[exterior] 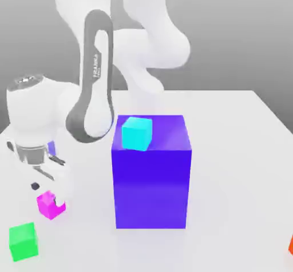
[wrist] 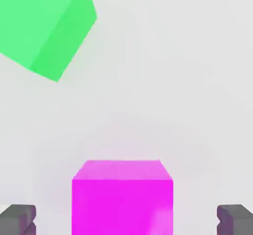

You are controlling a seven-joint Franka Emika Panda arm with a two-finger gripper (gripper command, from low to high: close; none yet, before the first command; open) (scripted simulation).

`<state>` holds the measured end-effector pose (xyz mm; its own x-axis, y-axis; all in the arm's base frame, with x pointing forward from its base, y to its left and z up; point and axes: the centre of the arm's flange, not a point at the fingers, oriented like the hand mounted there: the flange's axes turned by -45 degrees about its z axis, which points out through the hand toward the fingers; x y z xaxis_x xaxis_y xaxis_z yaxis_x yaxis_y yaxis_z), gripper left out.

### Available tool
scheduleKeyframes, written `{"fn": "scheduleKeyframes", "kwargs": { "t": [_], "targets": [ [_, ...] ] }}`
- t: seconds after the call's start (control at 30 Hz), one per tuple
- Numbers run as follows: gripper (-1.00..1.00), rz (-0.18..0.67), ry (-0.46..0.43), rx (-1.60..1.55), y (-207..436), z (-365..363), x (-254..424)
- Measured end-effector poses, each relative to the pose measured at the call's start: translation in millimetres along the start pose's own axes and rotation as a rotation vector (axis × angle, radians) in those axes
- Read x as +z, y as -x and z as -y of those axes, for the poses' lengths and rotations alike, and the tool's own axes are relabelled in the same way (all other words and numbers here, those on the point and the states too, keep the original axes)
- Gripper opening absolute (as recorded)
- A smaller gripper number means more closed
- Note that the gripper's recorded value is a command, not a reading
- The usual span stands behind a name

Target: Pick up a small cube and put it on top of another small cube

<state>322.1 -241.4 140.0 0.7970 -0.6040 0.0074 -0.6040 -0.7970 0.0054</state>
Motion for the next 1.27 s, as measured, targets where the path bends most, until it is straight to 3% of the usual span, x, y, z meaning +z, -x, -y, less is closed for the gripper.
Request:
{"fn": "scheduleKeyframes", "kwargs": {
  "t": [0.03,0.07,0.3,0.67,1.0,1.13,1.17,1.27],
  "targets": [
    [0.00,0.003,-0.002,0.001,1,0,7],
    [-1.00,0.005,-0.003,0.002,3,1,12],
    [-1.00,0.003,-0.004,-0.001,2,1,11],
    [-1.00,0.005,-0.004,0.002,2,1,-49],
    [-1.00,0.006,-0.008,-0.283,-98,47,-96],
    [-1.00,0.006,-0.007,-0.308,-106,52,-54],
    [1.00,0.006,-0.007,-0.308,-106,52,-44],
    [1.00,0.006,-0.007,-0.308,-106,52,-44]
  ]
}}
